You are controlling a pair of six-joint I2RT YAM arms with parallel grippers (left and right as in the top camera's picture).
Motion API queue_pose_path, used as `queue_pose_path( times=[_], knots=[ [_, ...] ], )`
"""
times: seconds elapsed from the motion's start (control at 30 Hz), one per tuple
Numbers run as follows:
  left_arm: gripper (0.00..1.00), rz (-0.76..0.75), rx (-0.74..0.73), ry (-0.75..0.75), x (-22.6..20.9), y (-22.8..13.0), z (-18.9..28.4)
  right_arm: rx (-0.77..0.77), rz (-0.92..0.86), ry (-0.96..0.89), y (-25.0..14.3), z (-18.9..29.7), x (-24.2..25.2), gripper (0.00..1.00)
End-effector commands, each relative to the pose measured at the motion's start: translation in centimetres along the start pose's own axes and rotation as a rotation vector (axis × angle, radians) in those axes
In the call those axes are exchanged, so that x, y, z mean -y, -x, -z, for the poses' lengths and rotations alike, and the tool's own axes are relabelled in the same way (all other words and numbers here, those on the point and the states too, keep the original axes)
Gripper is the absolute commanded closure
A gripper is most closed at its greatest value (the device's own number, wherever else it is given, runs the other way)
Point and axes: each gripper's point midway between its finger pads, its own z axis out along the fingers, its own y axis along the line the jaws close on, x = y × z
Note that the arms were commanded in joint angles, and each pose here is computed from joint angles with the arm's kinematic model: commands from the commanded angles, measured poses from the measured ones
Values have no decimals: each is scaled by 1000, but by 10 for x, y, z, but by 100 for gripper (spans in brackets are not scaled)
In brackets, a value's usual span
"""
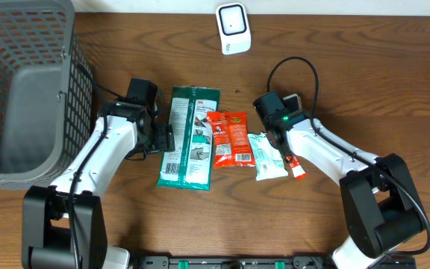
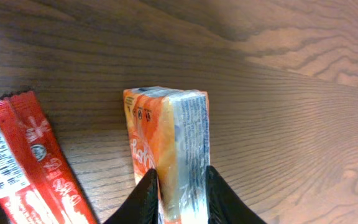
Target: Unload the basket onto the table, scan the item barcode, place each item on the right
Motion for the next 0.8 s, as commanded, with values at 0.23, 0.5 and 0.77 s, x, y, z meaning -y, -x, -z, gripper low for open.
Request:
queue_pose_path(
  times=[0.23, 0.5, 0.77],
  knots=[
    [14, 3, 5, 8, -1, 1, 1, 17, -58, 113, 27, 27, 0, 69],
    [14, 3, 5, 8, -1, 1, 1, -42, -74, 384, 40, 57, 6, 36],
    [14, 3, 5, 8, -1, 1, 1, -155, -145, 468, 15, 27, 25, 34]
  ],
)
